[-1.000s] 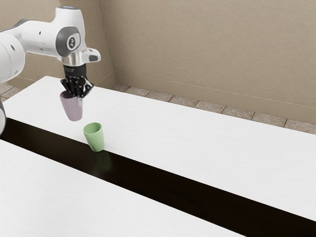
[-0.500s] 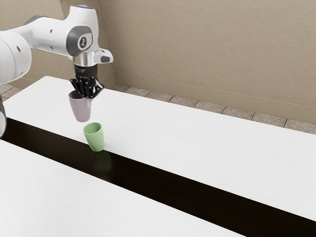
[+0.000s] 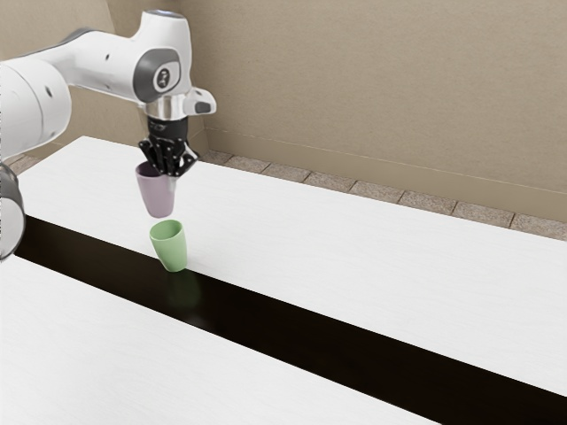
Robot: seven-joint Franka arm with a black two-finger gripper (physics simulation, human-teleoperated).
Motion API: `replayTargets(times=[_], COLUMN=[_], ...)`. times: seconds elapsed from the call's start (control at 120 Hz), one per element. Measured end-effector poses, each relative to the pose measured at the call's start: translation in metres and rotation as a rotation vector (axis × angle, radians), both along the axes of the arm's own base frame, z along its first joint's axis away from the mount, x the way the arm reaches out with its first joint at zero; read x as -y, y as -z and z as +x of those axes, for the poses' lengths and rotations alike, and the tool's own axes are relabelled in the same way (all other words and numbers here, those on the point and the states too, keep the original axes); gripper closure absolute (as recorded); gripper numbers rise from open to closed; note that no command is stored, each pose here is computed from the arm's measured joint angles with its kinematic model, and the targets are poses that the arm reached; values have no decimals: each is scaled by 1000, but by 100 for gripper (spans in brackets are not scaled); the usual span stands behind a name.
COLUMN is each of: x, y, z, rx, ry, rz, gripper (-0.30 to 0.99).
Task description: Place the left cup onto the right cup
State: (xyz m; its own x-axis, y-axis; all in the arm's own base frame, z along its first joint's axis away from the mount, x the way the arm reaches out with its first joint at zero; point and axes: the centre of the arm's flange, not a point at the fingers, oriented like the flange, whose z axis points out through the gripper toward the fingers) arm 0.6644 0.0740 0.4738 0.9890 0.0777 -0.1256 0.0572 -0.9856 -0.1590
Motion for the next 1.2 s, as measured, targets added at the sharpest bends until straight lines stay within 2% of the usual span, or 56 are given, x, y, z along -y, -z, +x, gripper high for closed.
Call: replayTargets(times=[1.2], x=[-15], y=[41], z=[20], rx=[-33], ry=[-41], rz=[2], gripper=[79])
